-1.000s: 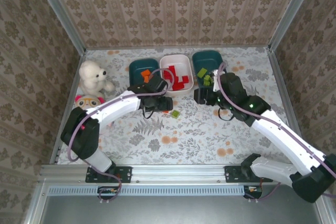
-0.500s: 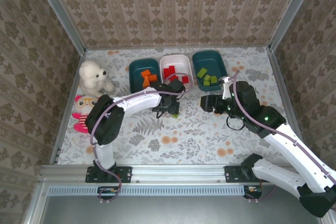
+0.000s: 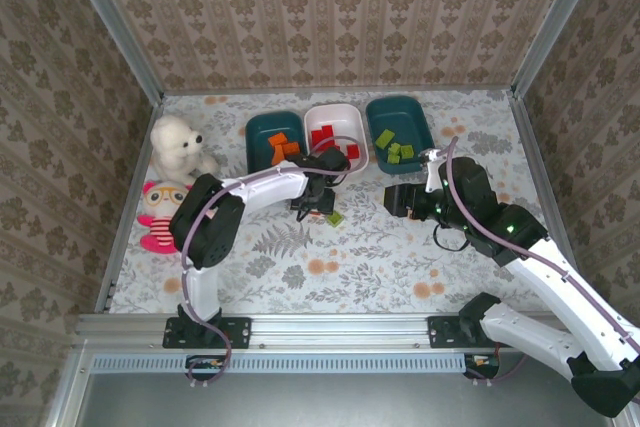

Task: Sort the legos into containers by color

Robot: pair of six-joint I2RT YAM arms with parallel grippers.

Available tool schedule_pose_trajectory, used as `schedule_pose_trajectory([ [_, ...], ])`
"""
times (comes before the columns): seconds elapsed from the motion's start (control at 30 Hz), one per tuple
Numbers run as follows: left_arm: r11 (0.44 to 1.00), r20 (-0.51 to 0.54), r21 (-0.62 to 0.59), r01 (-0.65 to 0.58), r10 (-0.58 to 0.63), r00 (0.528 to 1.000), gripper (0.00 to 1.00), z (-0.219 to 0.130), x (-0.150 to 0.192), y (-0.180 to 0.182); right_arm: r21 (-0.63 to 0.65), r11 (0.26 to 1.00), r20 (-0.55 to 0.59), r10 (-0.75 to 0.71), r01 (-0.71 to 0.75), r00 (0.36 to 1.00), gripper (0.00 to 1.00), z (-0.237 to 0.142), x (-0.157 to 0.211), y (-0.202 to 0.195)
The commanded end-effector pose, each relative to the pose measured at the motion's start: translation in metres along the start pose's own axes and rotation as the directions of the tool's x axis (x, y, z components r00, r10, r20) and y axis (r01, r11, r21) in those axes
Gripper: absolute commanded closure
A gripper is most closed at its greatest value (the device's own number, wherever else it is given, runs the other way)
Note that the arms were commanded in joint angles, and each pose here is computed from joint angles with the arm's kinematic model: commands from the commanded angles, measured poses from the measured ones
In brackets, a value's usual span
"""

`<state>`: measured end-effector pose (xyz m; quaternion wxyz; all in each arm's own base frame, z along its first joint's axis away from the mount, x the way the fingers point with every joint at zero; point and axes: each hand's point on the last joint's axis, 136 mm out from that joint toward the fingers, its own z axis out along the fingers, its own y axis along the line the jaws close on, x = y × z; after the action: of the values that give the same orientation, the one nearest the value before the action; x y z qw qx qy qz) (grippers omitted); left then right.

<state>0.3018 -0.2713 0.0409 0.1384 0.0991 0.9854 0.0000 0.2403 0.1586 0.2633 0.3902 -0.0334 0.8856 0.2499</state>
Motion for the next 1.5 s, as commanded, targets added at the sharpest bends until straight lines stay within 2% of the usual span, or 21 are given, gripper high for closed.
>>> schedule_pose_trajectory([
  [0.0,0.999,0.007,0.023,-0.025,0.025,1.000,0.44,-0.002,-0.008,-0.006,-0.010,1.000,-0.033,0.015,-0.015,0.999,0.26,0.000,0.008,0.001],
  [0.2,1.000,-0.020,0.018,-0.013,0.014,1.000,0.49,0.007,-0.004,-0.004,-0.012,1.000,-0.032,0.019,-0.019,0.999,0.26,0.004,0.006,0.002],
  [0.37,0.999,-0.044,0.030,-0.021,0.023,0.999,0.50,0.016,-0.002,-0.007,-0.009,1.000,-0.038,0.018,-0.019,0.999,0.26,0.008,0.006,0.003],
  [0.43,0.999,-0.047,0.026,-0.019,0.020,0.999,0.56,0.017,-0.002,-0.006,-0.006,1.000,-0.040,0.019,-0.019,0.999,0.26,0.009,0.006,0.002],
  [0.53,1.000,-0.035,0.024,-0.017,0.018,0.999,0.71,0.015,-0.004,-0.005,-0.006,1.000,-0.039,0.020,-0.020,0.999,0.26,0.009,0.006,0.002],
  [0.63,0.999,0.000,0.030,-0.018,0.018,1.000,0.74,0.000,-0.011,-0.006,-0.004,1.000,-0.037,0.018,-0.019,0.999,0.26,0.009,0.005,0.002],
  [0.8,0.998,0.121,0.065,0.005,-0.013,0.993,0.76,-0.061,-0.036,-0.003,0.001,1.000,-0.036,0.013,-0.013,0.999,0.26,0.008,0.004,0.001],
  [0.97,0.996,0.183,0.057,0.065,-0.075,0.980,0.78,-0.095,-0.060,0.030,-0.009,1.000,-0.040,0.011,-0.012,0.999,0.26,0.013,0.004,0.003],
  [1.1,0.989,0.214,0.021,0.144,-0.145,0.966,0.80,-0.097,-0.092,0.073,-0.024,1.000,-0.048,0.007,-0.008,0.999,0.26,0.019,0.002,0.008],
  [1.3,0.974,0.226,-0.059,0.221,-0.202,0.953,0.80,-0.074,-0.145,0.117,-0.025,1.000,-0.049,-0.003,0.002,0.999,0.26,0.018,-0.001,0.010],
  [1.47,0.941,0.178,-0.166,0.296,-0.266,0.947,0.80,-0.037,-0.164,0.148,-0.005,1.000,-0.043,0.004,-0.004,0.999,0.26,0.011,0.001,0.005],
])
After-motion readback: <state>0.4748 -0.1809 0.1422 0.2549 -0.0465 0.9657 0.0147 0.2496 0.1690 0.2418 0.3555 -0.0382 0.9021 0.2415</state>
